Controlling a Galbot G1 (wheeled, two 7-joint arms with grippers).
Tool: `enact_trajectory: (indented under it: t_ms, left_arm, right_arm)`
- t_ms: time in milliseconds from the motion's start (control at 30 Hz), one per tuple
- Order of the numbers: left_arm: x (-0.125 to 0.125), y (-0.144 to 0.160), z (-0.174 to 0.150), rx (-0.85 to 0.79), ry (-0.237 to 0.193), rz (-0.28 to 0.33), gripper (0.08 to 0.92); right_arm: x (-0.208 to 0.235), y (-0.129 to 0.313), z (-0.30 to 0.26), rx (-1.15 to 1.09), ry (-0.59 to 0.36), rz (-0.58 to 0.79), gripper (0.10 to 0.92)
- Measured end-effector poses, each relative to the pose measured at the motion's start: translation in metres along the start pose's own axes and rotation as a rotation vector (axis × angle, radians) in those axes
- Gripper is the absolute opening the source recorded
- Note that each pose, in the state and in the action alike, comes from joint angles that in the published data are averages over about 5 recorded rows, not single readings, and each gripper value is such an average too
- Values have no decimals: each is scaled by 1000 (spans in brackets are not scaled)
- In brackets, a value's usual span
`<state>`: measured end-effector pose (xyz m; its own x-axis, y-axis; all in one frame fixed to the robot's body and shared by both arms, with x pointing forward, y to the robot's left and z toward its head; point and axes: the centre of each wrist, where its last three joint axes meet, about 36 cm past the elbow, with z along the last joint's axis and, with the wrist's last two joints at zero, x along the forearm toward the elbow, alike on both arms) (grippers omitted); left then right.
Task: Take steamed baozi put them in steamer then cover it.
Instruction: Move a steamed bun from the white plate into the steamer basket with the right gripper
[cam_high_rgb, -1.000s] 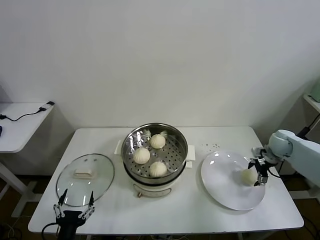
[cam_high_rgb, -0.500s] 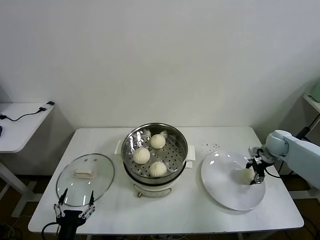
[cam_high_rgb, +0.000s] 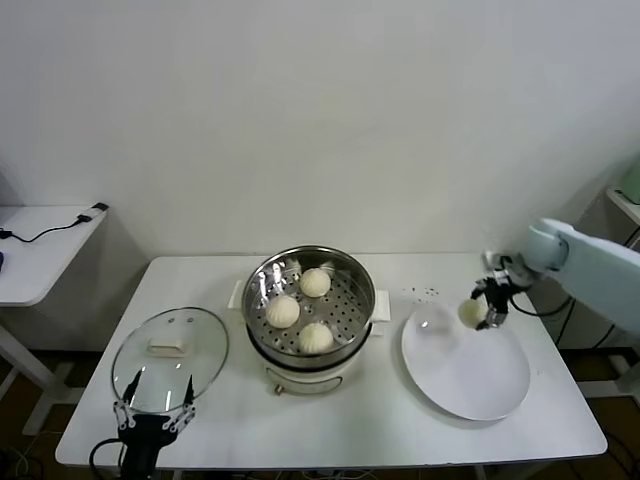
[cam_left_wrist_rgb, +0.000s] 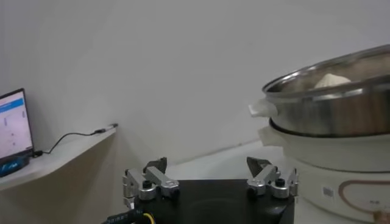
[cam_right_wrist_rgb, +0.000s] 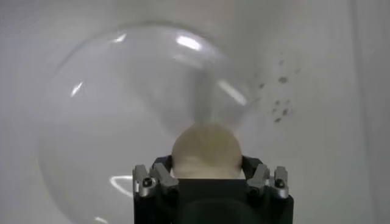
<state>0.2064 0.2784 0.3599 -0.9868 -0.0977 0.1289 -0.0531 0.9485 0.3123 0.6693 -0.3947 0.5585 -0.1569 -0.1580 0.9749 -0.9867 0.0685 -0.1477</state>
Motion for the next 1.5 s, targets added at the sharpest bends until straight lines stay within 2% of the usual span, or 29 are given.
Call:
enact_trajectory:
  t_ms: [300,533,867,1500]
  left_arm:
    - [-5,-2,-1,11,-22,23,823]
    - [-7,-3,-2,13,-32,45,823]
    - [-7,-5,-2,12,-37,62,823]
    - [-14,-2,1,12,-33,58,823]
  right_arm:
    - [84,-46,-115,67,-100,37,729]
    - [102,-49,-203,127,-123,10,729]
    - [66,-25,-284,197,-75,-53,729]
    - [-14,2,-305,228,-2,-129,738]
